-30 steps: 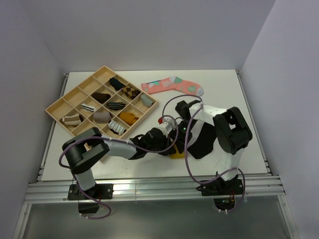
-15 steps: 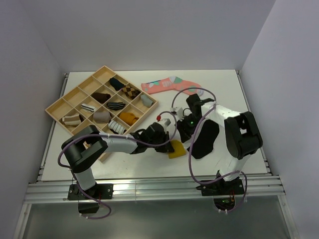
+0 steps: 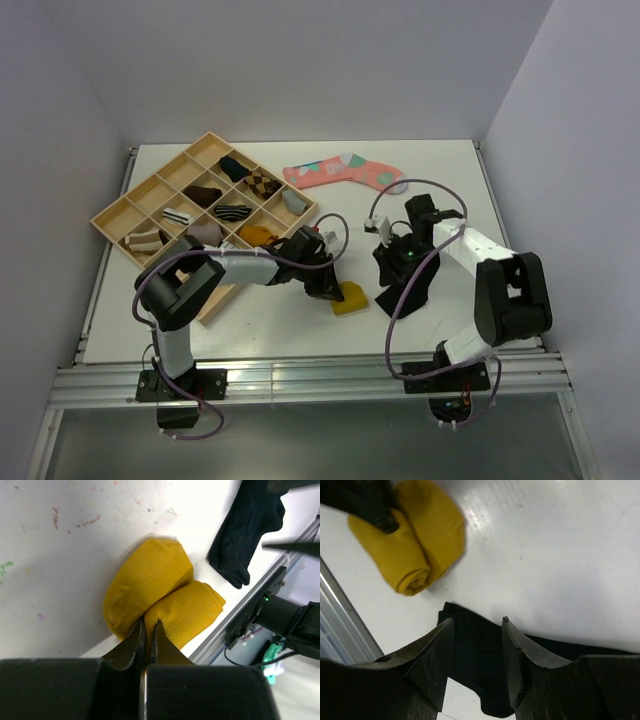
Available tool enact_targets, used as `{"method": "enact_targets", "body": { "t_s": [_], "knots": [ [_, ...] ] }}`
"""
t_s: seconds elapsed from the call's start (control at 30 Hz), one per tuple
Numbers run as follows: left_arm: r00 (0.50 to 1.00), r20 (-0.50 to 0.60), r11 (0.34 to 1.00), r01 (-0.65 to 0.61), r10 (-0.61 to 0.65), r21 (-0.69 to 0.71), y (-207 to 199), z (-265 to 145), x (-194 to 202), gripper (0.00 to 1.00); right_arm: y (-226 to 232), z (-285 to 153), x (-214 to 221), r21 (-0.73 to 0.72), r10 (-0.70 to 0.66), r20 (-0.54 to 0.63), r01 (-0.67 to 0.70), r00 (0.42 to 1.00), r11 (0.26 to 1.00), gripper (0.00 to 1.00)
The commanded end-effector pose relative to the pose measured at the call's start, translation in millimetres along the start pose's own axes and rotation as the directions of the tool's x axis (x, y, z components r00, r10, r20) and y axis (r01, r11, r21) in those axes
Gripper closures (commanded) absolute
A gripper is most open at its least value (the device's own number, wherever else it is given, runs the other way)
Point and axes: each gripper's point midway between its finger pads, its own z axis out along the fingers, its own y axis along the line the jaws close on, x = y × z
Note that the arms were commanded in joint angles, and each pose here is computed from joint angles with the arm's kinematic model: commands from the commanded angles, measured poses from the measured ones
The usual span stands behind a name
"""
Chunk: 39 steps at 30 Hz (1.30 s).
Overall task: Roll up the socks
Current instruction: Roll the sock at the center of the board.
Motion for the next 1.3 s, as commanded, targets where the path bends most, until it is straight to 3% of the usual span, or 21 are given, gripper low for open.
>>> {"method": "enact_targets", "body": {
  "t_s": [0.0,0.23,0.63,1.1,1.27],
  "knots": [
    [0.985,-0.162,0.982,0.038,-0.068,-0.184,58,1,37,1.00,14,-8,-11,-0.024,-0.181,0.088,0.184,0.980,0.983,0.49],
    [0.975,-0.203,0.982,0.052,-0.089,-0.180,58,10,35,1.00,50,-15,-7,-0.027,-0.423,0.147,0.431,0.894,0.902,0.41],
    [0.969,-0.220,0.982,0.073,-0.110,-0.172,59,18,36,1.00,88,21,-5,-0.030,-0.627,0.086,0.631,0.774,0.775,0.36],
    [0.967,-0.230,0.988,0.084,-0.112,-0.126,54,22,38,1.00,82,44,-7,-0.020,-0.640,0.007,0.640,0.769,0.768,0.39],
    [0.971,-0.216,0.991,0.077,-0.099,-0.108,49,22,33,0.99,82,47,0,-0.039,-0.625,-0.020,0.624,0.780,0.780,0.48]
  ]
}}
